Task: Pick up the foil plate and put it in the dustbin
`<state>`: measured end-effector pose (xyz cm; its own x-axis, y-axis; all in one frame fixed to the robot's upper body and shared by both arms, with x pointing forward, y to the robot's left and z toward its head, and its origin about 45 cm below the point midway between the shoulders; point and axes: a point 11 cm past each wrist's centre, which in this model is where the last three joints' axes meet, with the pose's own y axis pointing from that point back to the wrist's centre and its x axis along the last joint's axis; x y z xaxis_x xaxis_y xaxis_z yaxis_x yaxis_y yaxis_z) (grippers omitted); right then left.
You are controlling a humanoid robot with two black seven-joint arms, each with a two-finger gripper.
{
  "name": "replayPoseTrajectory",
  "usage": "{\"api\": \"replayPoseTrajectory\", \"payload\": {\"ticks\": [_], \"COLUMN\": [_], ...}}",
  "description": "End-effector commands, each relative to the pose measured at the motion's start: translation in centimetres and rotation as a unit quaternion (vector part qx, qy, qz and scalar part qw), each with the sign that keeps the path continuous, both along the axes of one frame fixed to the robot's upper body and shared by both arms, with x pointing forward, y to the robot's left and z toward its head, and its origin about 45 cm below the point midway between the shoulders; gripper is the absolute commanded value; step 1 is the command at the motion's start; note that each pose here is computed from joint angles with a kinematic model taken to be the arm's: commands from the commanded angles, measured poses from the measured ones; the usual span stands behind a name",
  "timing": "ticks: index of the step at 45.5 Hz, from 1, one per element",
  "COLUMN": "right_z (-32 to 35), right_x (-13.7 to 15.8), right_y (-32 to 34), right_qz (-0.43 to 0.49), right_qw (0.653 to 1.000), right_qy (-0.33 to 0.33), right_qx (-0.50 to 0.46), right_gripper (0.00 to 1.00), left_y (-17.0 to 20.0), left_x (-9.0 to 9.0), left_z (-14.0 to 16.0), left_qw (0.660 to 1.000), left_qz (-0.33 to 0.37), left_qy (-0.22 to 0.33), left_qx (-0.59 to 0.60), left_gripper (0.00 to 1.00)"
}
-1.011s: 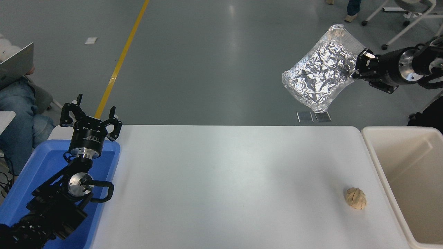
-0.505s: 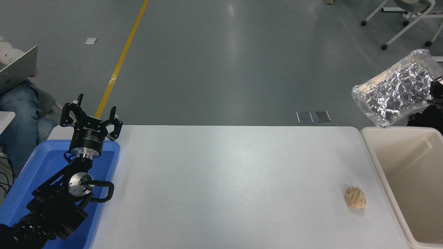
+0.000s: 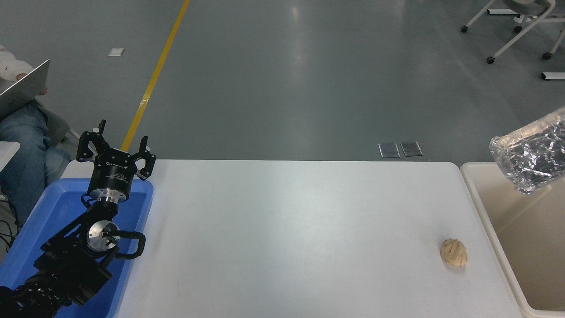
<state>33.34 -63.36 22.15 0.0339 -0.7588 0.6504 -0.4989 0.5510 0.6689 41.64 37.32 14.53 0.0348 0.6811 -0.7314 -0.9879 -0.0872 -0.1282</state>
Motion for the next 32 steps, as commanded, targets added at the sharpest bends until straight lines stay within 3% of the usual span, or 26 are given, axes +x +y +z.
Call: {"api": "replayPoseTrajectory", "payload": {"ticks": [1,16,27,28,30,32], "right_z": [-2.1,-6.0,-7.1,-7.2,-7.3,-7.4], "right_x": [-3.1,-6.5,-7.0,-7.1,-7.2,-7.2], "right_y": [-1.8,-2.1,-1.9,-1.9,-1.9,-1.9], "right_qz": [-0.032,-0.062,-0.061,-0.062,-0.062,-0.060], "right_qw": [0.999,0.997,0.997,0.996,0.996,0.996], "right_qy": [0.017,0.041,0.050,0.050,0.052,0.054], "right_qx": [-0.014,-0.012,-0.025,-0.027,-0.027,-0.027], "right_gripper": [0.00,0.00,0.00,0.06,0.34,0.47], "left_y": [0.0,0.0,0.0,0.0,0.0,0.0], "left_x": [0.0,0.0,0.0,0.0,0.0,0.0], "left_z": [0.0,0.0,0.0,0.0,0.0,0.0], "left_qw": [1.000,1.000,1.000,1.000,1.000,1.000], "left_qz": [0.000,0.000,0.000,0.000,0.000,0.000], "left_qy": [0.000,0.000,0.000,0.000,0.000,0.000], "left_qx": [0.000,0.000,0.000,0.000,0.000,0.000], "left_gripper": [0.99,0.99,0.99,0.99,0.99,0.99]}}
